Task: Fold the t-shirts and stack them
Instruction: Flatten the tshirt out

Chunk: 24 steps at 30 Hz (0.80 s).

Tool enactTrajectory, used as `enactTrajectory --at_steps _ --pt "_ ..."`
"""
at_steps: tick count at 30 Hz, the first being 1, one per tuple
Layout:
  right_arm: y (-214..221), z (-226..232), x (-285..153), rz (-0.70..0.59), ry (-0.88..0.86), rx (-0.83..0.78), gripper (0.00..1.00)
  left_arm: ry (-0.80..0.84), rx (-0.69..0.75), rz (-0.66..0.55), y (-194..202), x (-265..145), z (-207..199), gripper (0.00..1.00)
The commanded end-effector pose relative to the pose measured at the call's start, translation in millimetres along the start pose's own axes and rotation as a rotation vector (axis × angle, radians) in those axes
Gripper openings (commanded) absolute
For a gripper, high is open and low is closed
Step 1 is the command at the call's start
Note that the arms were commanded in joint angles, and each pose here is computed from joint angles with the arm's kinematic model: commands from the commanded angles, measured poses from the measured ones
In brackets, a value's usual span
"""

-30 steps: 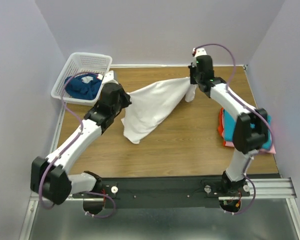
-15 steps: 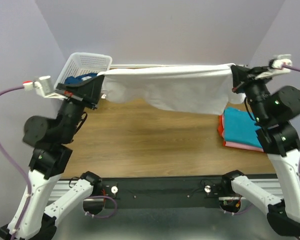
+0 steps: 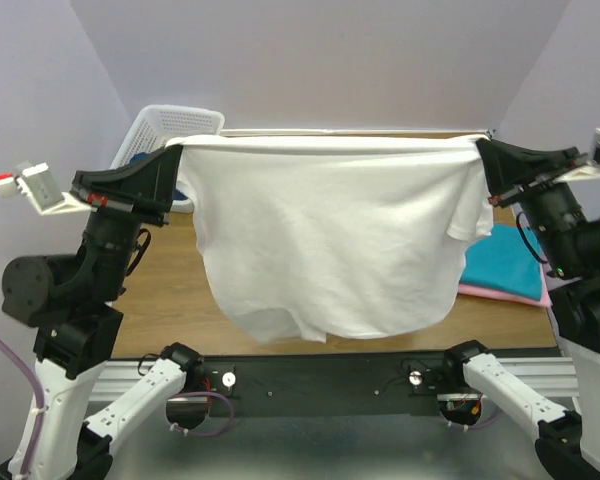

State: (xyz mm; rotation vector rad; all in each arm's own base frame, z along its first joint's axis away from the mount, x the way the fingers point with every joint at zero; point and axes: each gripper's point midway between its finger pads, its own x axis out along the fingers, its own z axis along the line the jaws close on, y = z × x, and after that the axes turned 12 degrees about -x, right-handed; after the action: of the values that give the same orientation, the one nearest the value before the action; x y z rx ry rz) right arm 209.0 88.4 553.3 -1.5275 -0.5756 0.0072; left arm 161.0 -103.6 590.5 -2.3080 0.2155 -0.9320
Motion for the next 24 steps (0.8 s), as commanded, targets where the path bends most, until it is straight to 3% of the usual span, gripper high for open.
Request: enactTrajectory --at_steps 1,5,6,7,8,9,10,11,12,14,18,24 --pt "83 -19 35 0.236 0.101 -0.001 0.03 -0.411 0.037 -0.065 20 23 101 0.00" --pt "186 -30 66 0.478 0.166 0.002 0.07 -0.838 0.139 0.026 92 12 226 0.00" --pt "234 -33 76 0.588 0.181 -0.008 0.09 -0.947 0.171 0.094 123 9 265 0.00" --pt "267 -34 76 0.654 0.193 -0.014 0.11 -1.045 0.185 0.136 137 -6 302 0.03" --pt "294 -36 80 0.716 0.204 -0.025 0.17 -1.093 0.193 0.192 154 -13 326 0.14" --pt "322 -44 79 0.781 0.244 -0.045 0.28 -1.154 0.188 0.252 171 -23 351 0.22" --pt "376 -47 79 0.905 0.267 -0.062 0.70 -1.278 0.177 0.409 209 -52 389 0.30" --pt "397 -51 79 0.954 0.291 -0.079 0.87 -1.324 0.167 0.436 220 -56 400 0.54" --pt "410 -56 81 0.981 0.314 -0.095 1.00 -1.367 0.178 0.461 228 -63 410 0.66" --pt "444 -53 76 1.059 0.311 -0.087 1.00 -1.405 0.199 0.512 242 -72 422 0.83" --pt "451 -44 74 1.074 0.270 -0.056 1.00 -1.257 0.151 0.494 243 -56 405 0.97" --pt "451 -23 62 1.082 0.176 0.014 1.00 -1.100 0.096 0.551 257 -48 383 0.98"
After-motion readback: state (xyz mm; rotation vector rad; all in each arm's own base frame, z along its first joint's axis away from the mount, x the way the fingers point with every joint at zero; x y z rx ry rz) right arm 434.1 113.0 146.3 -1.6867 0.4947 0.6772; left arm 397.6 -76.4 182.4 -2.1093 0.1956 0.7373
